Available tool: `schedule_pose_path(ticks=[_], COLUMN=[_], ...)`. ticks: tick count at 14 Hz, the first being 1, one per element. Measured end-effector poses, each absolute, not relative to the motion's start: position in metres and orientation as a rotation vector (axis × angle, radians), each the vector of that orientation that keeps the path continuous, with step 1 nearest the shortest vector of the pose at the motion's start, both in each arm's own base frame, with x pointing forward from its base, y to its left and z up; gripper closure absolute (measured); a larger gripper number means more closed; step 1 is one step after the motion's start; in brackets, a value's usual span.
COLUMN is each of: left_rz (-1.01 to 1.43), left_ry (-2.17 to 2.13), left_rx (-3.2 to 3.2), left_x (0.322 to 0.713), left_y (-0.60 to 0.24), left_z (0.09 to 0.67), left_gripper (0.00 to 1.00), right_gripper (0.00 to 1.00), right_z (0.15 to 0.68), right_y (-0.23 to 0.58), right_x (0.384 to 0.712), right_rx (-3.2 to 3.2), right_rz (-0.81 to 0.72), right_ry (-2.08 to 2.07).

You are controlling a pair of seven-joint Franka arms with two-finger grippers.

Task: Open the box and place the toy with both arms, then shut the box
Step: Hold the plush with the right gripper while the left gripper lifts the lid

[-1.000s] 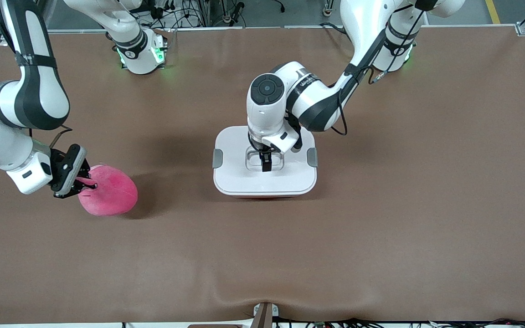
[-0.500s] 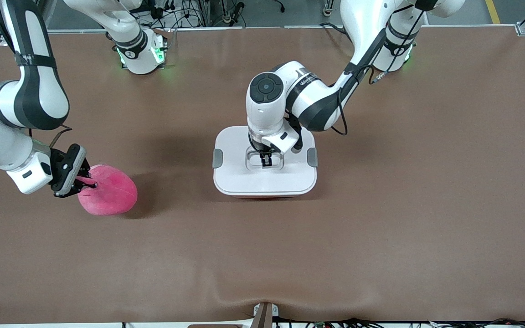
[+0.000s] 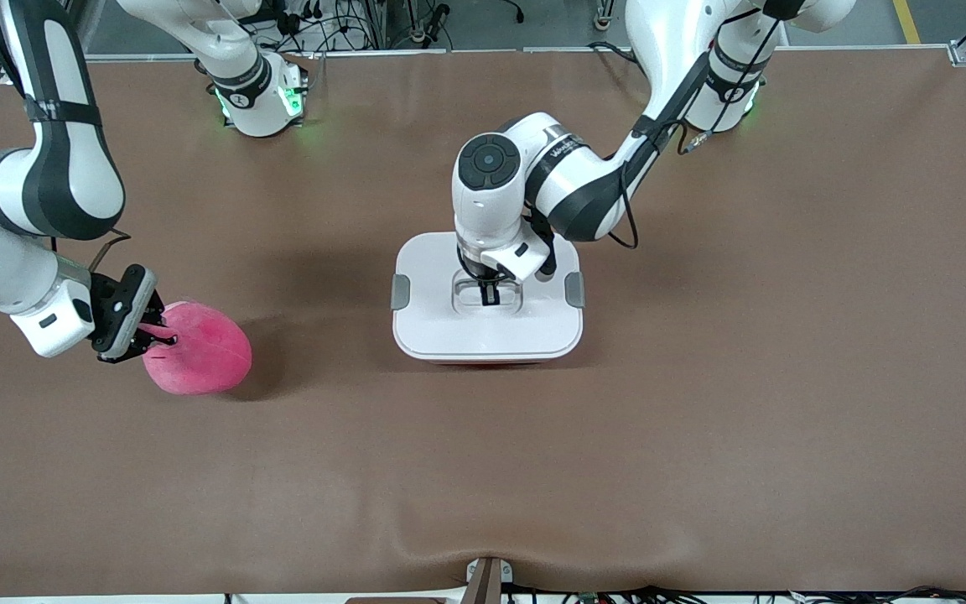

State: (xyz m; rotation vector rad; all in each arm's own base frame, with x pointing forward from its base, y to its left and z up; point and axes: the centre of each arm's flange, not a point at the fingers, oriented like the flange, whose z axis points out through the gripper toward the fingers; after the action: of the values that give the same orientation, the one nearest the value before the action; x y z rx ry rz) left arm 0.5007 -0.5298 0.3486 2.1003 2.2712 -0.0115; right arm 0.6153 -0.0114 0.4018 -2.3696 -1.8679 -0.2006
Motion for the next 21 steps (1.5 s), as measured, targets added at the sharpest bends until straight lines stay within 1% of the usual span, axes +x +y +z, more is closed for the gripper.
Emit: schedule_pose_path(ticks=[1, 2, 6, 7, 8, 9, 10, 11, 12, 13, 17, 21], left_rz=[-0.011, -0.011, -0.011, -0.012, -0.012, -0.012, -0.012, -0.012, -0.012, -0.012, -0.011, -0.011], left_ry=[2.272, 2.272, 2.272, 2.271, 2.270, 2.269, 2.269, 2.268, 2.268, 2.260, 2.228, 2.213], left_rx=[2.102, 2.103, 2.107, 2.109, 2.111, 2.113, 2.113, 2.115, 2.115, 2.123, 2.156, 2.171], left_x=[0.500, 0.500, 0.499, 0.498, 0.498, 0.497, 0.497, 0.497, 0.497, 0.497, 0.497, 0.497], left_y=[-0.530, -0.530, -0.531, -0.531, -0.531, -0.532, -0.532, -0.532, -0.532, -0.532, -0.532, -0.532], left_z=[0.348, 0.348, 0.348, 0.348, 0.348, 0.348, 0.347, 0.347, 0.347, 0.347, 0.347, 0.347], left_gripper=[0.73, 0.75, 0.78, 0.84, 0.84, 0.87, 0.87, 0.90, 0.90, 0.93, 0.93, 0.93], right_gripper=[0.86, 0.86, 0.86, 0.86, 0.86, 0.86, 0.86, 0.86, 0.86, 0.86, 0.86, 0.86], right_z=[0.402, 0.402, 0.410, 0.413, 0.415, 0.419, 0.424, 0.431, 0.438, 0.445, 0.465, 0.467], right_y=[-0.011, -0.011, -0.008, -0.007, -0.005, -0.002, 0.001, 0.006, 0.013, 0.019, 0.036, 0.055], right_x=[0.615, 0.615, 0.619, 0.619, 0.619, 0.620, 0.621, 0.622, 0.623, 0.624, 0.628, 0.624], right_rx=[-2.370, -2.370, -2.401, -2.419, -2.441, -2.473, -2.504, -2.528, -2.550, -2.575, -2.657, -2.712], right_rz=[-0.201, -0.201, -0.230, -0.228, -0.225, -0.223, -0.221, -0.213, -0.200, -0.185, -0.174, -0.088], right_ry=[-1.868, -1.868, -1.803, -1.759, -1.701, -1.624, -1.545, -1.475, -1.413, -1.346, -1.152, -0.941])
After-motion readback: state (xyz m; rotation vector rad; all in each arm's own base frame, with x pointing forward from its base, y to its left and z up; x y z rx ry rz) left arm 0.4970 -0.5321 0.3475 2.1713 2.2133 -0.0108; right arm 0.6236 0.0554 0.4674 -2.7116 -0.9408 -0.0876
